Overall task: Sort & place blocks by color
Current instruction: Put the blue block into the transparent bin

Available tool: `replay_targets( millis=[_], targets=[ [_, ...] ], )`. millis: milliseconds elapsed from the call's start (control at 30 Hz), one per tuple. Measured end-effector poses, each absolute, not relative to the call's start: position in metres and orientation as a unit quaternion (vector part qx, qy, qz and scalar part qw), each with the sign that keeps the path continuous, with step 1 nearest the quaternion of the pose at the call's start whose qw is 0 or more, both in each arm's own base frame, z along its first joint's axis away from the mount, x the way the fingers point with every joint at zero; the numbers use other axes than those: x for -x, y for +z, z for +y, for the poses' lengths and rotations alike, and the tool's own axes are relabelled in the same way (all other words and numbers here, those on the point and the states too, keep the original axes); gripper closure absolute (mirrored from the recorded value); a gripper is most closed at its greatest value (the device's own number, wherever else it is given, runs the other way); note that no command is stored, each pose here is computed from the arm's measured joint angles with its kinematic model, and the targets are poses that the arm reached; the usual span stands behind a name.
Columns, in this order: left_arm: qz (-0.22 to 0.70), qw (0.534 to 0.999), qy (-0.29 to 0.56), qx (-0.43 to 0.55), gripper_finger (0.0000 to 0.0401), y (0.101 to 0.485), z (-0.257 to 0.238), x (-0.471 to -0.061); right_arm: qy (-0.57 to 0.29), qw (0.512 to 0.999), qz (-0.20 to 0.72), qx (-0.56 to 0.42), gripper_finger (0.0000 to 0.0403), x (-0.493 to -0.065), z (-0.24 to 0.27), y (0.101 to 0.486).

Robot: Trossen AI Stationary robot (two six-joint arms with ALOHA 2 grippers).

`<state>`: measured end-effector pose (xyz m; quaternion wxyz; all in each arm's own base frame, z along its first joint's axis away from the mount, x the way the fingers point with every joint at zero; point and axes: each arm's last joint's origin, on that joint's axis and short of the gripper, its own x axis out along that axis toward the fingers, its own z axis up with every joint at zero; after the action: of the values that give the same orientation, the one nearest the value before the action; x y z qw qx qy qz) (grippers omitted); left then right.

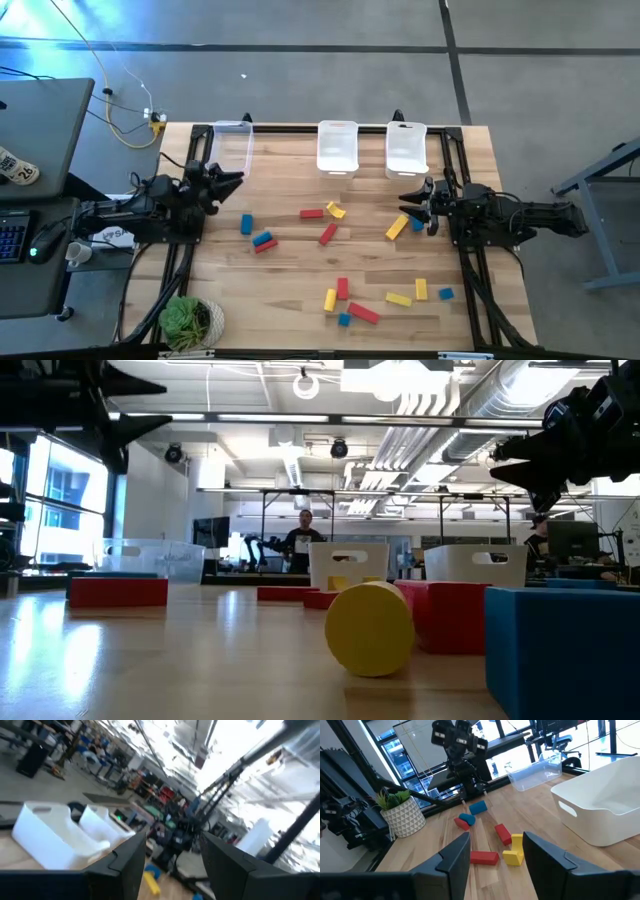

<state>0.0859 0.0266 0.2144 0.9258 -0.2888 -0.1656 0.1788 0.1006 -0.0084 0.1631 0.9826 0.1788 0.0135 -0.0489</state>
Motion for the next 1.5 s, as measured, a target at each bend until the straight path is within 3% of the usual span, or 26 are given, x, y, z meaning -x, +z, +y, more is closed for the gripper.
replay_targets(
  millis=[200,433,600,1100,1500],
  targets=[
    [-0.145,0.905,0.228,0.329,0.0227,0.242,0.029,-0.086,-0.049,0.983,0.013,-0.179,0.0236,-0.101,-0.008,0.163],
    [-0.013,0.894,0.28,0.351,0.0227,0.263,0.032,-0.099,-0.049,0.983,0.014,-0.179,0.0236,-0.101,-0.008,0.163],
    [0.08,0.85,0.333,0.4,0.0227,0.269,0.035,-0.107,-0.049,0.983,0.013,-0.179,0.0236,-0.101,-0.008,0.163],
    [0.276,0.703,0.415,0.508,0.0227,0.242,0.036,-0.134,-0.049,0.983,0.013,-0.179,0.0236,-0.101,-0.008,0.163],
    [0.342,0.65,0.452,0.506,0.0227,0.221,0.027,-0.151,-0.049,0.983,0.013,-0.179,0.0236,-0.101,-0.008,0.163]
  ],
)
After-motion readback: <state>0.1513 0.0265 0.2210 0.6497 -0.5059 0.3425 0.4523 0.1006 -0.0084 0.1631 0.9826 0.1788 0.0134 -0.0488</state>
